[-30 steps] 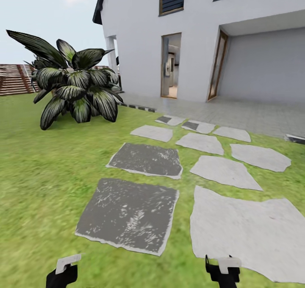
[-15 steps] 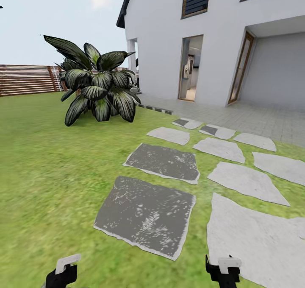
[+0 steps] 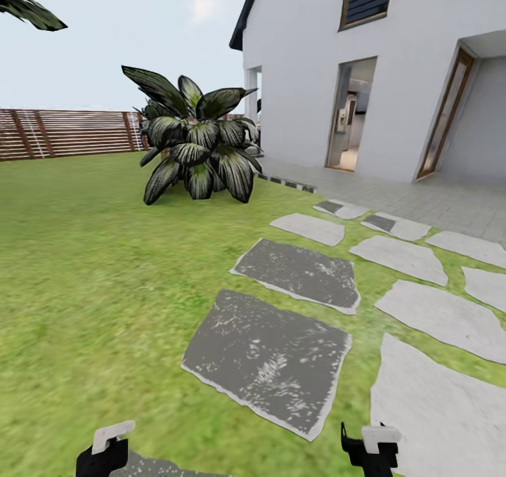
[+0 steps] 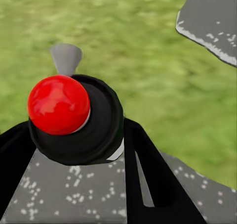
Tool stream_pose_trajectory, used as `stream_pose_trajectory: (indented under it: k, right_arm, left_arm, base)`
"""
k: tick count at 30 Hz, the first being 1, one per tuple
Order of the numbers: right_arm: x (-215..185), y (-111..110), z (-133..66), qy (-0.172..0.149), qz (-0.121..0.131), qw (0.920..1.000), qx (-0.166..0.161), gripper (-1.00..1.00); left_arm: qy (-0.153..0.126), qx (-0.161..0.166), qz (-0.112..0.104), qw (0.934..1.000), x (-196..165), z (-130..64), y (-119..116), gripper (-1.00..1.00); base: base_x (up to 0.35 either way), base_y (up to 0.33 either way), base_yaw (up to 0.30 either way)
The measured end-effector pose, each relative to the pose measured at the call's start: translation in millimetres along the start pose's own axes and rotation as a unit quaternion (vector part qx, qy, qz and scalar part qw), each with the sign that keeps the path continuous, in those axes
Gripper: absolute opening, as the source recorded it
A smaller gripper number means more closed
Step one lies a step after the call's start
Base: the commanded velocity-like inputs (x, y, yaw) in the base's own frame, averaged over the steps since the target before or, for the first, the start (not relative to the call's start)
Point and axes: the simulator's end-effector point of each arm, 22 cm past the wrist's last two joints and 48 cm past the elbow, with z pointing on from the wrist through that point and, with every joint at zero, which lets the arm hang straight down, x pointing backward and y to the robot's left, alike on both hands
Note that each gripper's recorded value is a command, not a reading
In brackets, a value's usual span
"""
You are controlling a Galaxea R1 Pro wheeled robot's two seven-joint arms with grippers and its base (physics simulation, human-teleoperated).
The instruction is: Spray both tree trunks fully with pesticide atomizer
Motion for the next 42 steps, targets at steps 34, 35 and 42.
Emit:
stream_pose_trajectory:
  k: [34,35,42]
  right_arm:
    - [2.9,6.7,-1.3,0.005,0.006,1.0,0.001,1.0]
    - [2.8,8.1,-1.5,0.005,0.007,1.0,0.001,1.0]
    - [4.0,10.1,-2.1,0.007,0.008,0.9999,0.0,1.0]
  left_arm:
    - [0.004,0.0,0.001,1.0,3.7,0.9,0.2,-1.0]
    - [0.004,0.0,0.001,1.0,3.5,0.9,0.2,-1.0]
    - [0.004,-0.001,0.001,1.0,4.3,1.0,0.4,-1.0]
  base:
    - [0.0,0.0,0.279]
    - [0.0,0.0,0.28]
    - [0.0,0.0,0.28]
